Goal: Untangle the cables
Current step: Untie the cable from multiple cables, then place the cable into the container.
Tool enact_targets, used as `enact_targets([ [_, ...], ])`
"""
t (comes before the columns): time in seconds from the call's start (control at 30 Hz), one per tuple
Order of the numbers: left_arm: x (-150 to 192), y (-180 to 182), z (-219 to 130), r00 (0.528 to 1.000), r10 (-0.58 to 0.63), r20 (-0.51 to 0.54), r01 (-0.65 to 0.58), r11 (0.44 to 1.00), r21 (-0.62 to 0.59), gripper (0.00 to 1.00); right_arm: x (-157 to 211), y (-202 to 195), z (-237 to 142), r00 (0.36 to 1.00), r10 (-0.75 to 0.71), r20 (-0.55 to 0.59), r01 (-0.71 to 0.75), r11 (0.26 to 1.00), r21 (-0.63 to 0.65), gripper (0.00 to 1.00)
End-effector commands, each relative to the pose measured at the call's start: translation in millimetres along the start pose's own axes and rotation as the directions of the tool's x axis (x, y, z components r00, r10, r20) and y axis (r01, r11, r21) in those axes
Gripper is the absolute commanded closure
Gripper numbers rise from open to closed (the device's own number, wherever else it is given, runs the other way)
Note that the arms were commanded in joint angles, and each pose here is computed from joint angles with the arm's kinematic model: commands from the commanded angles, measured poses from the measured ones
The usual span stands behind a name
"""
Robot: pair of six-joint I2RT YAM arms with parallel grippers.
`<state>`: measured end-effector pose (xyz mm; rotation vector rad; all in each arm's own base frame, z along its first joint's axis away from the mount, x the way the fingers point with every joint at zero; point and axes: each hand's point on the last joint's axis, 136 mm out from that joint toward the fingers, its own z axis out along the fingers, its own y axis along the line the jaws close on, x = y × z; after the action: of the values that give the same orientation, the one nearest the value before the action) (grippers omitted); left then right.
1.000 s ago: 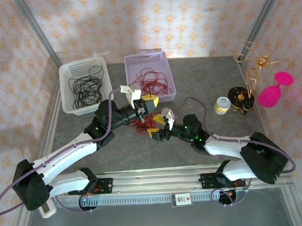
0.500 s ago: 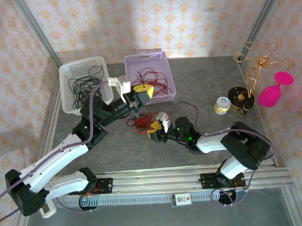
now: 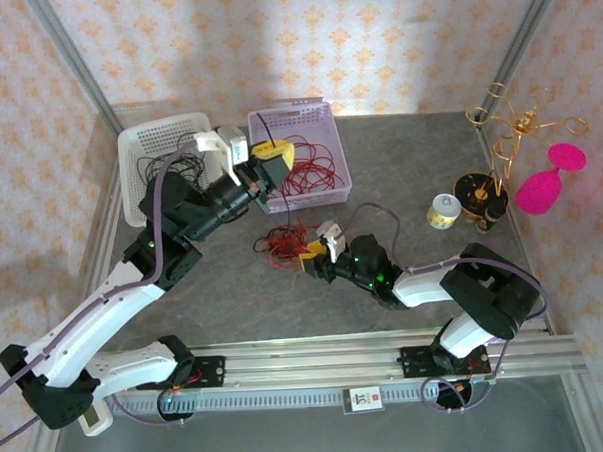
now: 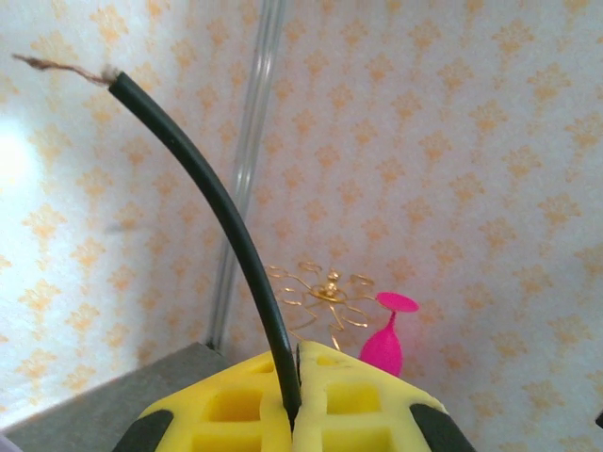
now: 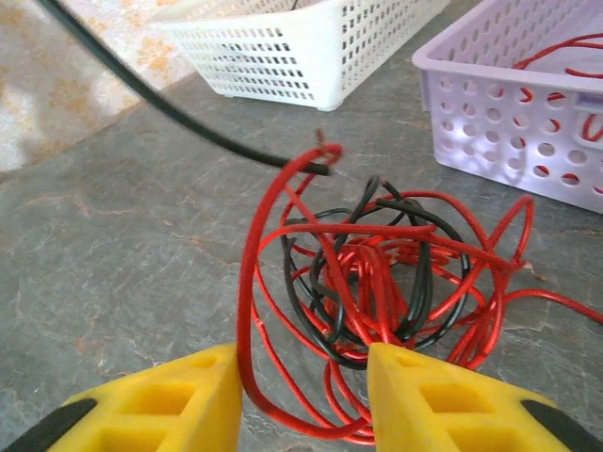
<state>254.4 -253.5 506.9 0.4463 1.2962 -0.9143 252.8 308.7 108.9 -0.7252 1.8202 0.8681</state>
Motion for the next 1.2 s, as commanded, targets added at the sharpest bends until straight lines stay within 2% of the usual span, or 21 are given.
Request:
enact_targets([
  [0.0,-35.2,-0.7,-4.4,0.997,0.065,0.045,-0.062,0.997,-0.05,1.0,5.5,-10.4,-1.7,1.0,0.025,0.002,-0.025,0.998,0.063,0.63],
  [0.43,-111.2,0.7,-16.3,0.978,0.172,0.117,-0.151,0.973,-0.172,1.0,12.6,-16.4,1.8,0.999,0.047,-0.024,-0.044,0.995,0.091,0.7],
  [0.53,-107.0,-0.6,-14.1,0.982,0.153,0.114,-0.134,0.979,-0.156,1.0,-3.1,0.8,-2.9,1.0,0.02,-0.013,-0.02,1.0,0.015,0.66],
  [0.7,-87.3,1.2,-10.1,0.989,0.122,0.079,-0.11,0.984,-0.137,1.0,-46.1,17.3,-26.8,0.997,-0.042,0.062,0.043,0.999,-0.014,0.54],
  [0.9,-66.4,19.3,-10.5,0.992,0.124,0.032,-0.114,0.97,-0.215,1.0,-94.1,41.6,-51.2,0.985,-0.09,0.146,0.102,0.992,-0.075,0.48],
  [1.0,-55.0,48.2,-10.1,0.987,0.159,-0.038,-0.162,0.921,-0.356,1.0,-106.9,40.1,-58.5,0.98,-0.076,0.184,0.087,0.995,-0.05,0.46],
  [1.17,-41.8,104.1,-6.8,0.97,0.194,-0.146,-0.242,0.818,-0.521,1.0,-93.7,20.7,-56.7,0.988,-0.05,0.145,0.044,0.998,0.044,0.46],
])
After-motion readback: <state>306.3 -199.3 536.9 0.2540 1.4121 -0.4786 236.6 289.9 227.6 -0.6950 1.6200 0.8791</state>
